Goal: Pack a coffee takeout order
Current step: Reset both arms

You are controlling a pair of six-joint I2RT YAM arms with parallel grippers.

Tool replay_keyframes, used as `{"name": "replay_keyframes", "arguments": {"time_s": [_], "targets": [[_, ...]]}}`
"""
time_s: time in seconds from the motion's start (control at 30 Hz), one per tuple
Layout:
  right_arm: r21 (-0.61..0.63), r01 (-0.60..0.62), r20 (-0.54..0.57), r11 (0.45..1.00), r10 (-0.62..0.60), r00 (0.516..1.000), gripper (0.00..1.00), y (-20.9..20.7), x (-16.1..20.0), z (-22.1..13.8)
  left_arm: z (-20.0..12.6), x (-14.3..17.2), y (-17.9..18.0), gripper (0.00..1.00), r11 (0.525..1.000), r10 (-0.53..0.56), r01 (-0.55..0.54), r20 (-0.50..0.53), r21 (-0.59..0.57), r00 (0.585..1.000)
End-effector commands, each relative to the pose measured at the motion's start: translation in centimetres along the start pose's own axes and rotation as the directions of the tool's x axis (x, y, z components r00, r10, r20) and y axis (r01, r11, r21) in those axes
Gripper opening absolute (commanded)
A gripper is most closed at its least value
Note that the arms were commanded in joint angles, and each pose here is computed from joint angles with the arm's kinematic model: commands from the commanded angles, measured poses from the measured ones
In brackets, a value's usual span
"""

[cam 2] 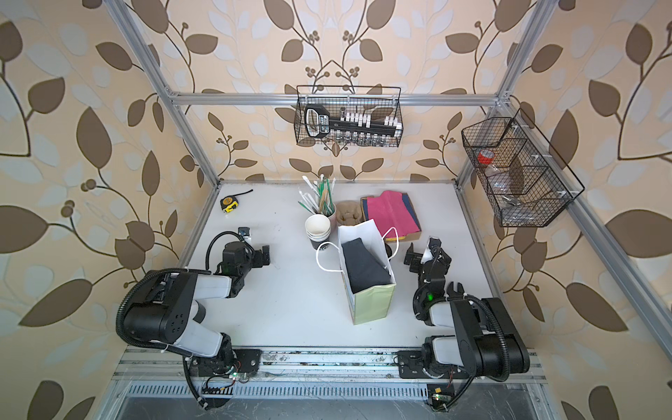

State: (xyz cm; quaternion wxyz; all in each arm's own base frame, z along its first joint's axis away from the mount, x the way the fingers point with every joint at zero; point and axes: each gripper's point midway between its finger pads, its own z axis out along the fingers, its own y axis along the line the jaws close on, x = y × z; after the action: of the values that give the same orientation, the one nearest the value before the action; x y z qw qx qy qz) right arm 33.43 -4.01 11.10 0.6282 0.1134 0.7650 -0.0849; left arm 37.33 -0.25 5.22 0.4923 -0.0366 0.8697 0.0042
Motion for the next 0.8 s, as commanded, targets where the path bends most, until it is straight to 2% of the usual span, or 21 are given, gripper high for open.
{"name": "replay_keyframes", "arguments": {"time_s": [0.0,0.2,0.27,0.33,0.43,0.47,0.5,0.53,0.57,0.67,0.77], "targets": [[0.001,-0.002,0.036,1.000,0.002,0.999,1.00,0.2,-1.3,0.3,-0.3,-2.5,-0.1,0.99,1.000,-0.003,0.002,0.081,0.013,0.997],[0.002,-0.002,0.037,1.000,0.002,0.999,1.00,0.2,-1.3,0.3,-0.3,-2.5,-0.1,0.99,1.000,-0.002,0.001,0.083,0.013,0.997],[0.002,-0.002,0.036,1.000,0.002,0.999,1.00,0.2,-1.3,0.3,-0.4,-2.4,-1.2,0.99,0.997,0.024,-0.031,0.085,0.075,0.996],[0.001,-0.002,0.036,1.000,0.002,0.999,1.00,0.2,-1.3,0.3,-0.4,-2.4,-1.3,0.99,0.996,0.025,-0.032,0.084,0.082,0.996],[0.002,-0.003,0.035,1.000,0.003,0.999,1.00,0.2,-1.3,0.3,-0.8,-2.7,2.4,0.99,0.990,-0.068,0.083,0.122,-0.117,0.990],[0.002,-0.002,0.036,1.000,0.002,0.999,1.00,0.2,-1.3,0.3,-1.0,-2.6,2.8,0.99,0.986,-0.081,0.097,0.127,-0.132,0.989],[0.001,-0.002,0.037,1.000,0.002,0.999,1.00,0.2,-1.3,0.3,-0.8,-2.6,2.4,0.99,0.991,-0.064,0.078,0.118,-0.113,0.991],[0.001,-0.002,0.036,1.000,0.002,0.999,1.00,0.2,-1.3,0.3,-0.2,-2.3,-0.1,0.99,1.000,0.005,-0.006,0.076,0.019,0.997],[0.002,-0.002,0.036,1.000,0.002,0.999,1.00,0.2,-1.3,0.3,-0.2,-2.5,-1.5,0.99,0.994,0.033,-0.041,0.075,0.099,0.997],[0.002,-0.002,0.036,1.000,0.002,0.999,1.00,0.2,-1.3,0.3,-0.1,-2.6,0.6,0.99,0.999,-0.027,0.028,0.077,-0.015,0.997],[0.001,-0.002,0.036,1.000,0.002,0.999,1.00,0.2,-1.3,0.3,-0.2,-2.5,0.7,0.99,1.000,-0.024,0.026,0.083,-0.018,0.996]]}}
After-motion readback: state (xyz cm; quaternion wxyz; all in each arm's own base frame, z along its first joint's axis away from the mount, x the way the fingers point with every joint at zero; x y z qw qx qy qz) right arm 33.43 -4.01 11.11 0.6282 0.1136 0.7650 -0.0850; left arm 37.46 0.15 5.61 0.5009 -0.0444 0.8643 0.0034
